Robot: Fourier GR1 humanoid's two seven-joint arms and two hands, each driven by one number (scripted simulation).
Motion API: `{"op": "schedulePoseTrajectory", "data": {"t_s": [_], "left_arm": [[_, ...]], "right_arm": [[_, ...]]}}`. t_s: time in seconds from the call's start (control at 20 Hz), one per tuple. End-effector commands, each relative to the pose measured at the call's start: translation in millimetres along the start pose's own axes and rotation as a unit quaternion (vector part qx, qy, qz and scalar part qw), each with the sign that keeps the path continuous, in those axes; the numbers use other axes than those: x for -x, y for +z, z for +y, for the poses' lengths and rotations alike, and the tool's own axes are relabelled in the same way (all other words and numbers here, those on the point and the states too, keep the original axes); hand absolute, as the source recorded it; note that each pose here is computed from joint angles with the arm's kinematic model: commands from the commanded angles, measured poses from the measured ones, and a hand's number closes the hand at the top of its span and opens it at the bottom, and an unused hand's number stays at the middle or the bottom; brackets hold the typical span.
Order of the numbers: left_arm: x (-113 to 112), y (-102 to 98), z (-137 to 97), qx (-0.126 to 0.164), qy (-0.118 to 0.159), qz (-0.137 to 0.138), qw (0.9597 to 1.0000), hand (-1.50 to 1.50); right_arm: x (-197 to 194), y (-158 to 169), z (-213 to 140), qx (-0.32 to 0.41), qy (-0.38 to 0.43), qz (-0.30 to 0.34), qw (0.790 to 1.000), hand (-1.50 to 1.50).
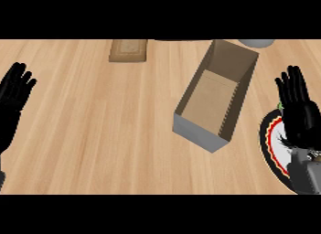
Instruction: Pick the eggplant from the plate and place it in the cardboard box
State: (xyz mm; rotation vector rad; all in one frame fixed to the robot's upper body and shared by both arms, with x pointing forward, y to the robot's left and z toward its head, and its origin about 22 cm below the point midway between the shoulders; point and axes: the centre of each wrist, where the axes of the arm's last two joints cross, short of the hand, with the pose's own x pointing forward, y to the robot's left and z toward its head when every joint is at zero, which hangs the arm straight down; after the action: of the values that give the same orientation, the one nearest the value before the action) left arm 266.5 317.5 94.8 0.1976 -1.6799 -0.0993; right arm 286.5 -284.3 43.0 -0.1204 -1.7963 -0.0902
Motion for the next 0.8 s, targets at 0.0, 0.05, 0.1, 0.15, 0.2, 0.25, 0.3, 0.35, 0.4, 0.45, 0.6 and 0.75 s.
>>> {"op": "schedulePoseTrajectory", "data": {"t_s": [0.0,0.05,0.1,0.15,0.2,0.25,0.3,0.35,0.4,0.45,0.6,0.75], "left_arm": [[10,0,-15,0.028,-0.013,0.002,0.9995,0.00],[-1,-3,-26,0.066,-0.025,-0.008,0.9975,0.00],[-3,-11,-27,0.076,-0.029,-0.018,0.9965,0.00],[-1,-1,-42,0.105,-0.027,-0.018,0.9939,0.00],[3,-3,-51,0.120,-0.034,-0.019,0.9920,0.00],[0,-2,-52,0.144,-0.044,-0.024,0.9883,0.00],[16,5,-40,0.104,-0.020,0.025,0.9940,0.00],[3,0,-53,0.141,-0.025,-0.011,0.9897,0.00],[4,1,-59,0.151,-0.025,-0.010,0.9882,0.00],[3,1,-69,0.167,-0.026,-0.010,0.9855,0.00],[15,7,-84,0.185,-0.032,0.012,0.9821,0.00],[17,2,-99,0.195,-0.031,0.003,0.9804,0.00]], "right_arm": [[11,6,-16,-0.018,0.046,0.076,0.996,-1.50],[8,-8,-21,-0.032,0.087,0.139,0.986,-1.50],[18,1,-39,-0.069,0.131,0.201,0.968,-1.50],[26,7,-58,-0.069,0.177,0.262,0.946,-1.50],[32,16,-65,-0.096,0.215,0.311,0.921,-1.50],[32,16,-73,-0.110,0.252,0.359,0.892,-1.50],[-30,-32,-53,0.138,0.008,0.022,0.990,-1.50],[1,3,-79,-0.168,0.392,0.214,0.879,-1.50],[5,14,-101,-0.176,0.446,0.261,0.837,-1.50],[-1,14,-111,-0.196,0.494,0.264,0.805,-1.50],[-29,5,-122,-0.275,0.589,0.234,0.723,-1.50],[-62,-23,-117,-0.304,0.641,0.188,0.679,-1.50]]}}
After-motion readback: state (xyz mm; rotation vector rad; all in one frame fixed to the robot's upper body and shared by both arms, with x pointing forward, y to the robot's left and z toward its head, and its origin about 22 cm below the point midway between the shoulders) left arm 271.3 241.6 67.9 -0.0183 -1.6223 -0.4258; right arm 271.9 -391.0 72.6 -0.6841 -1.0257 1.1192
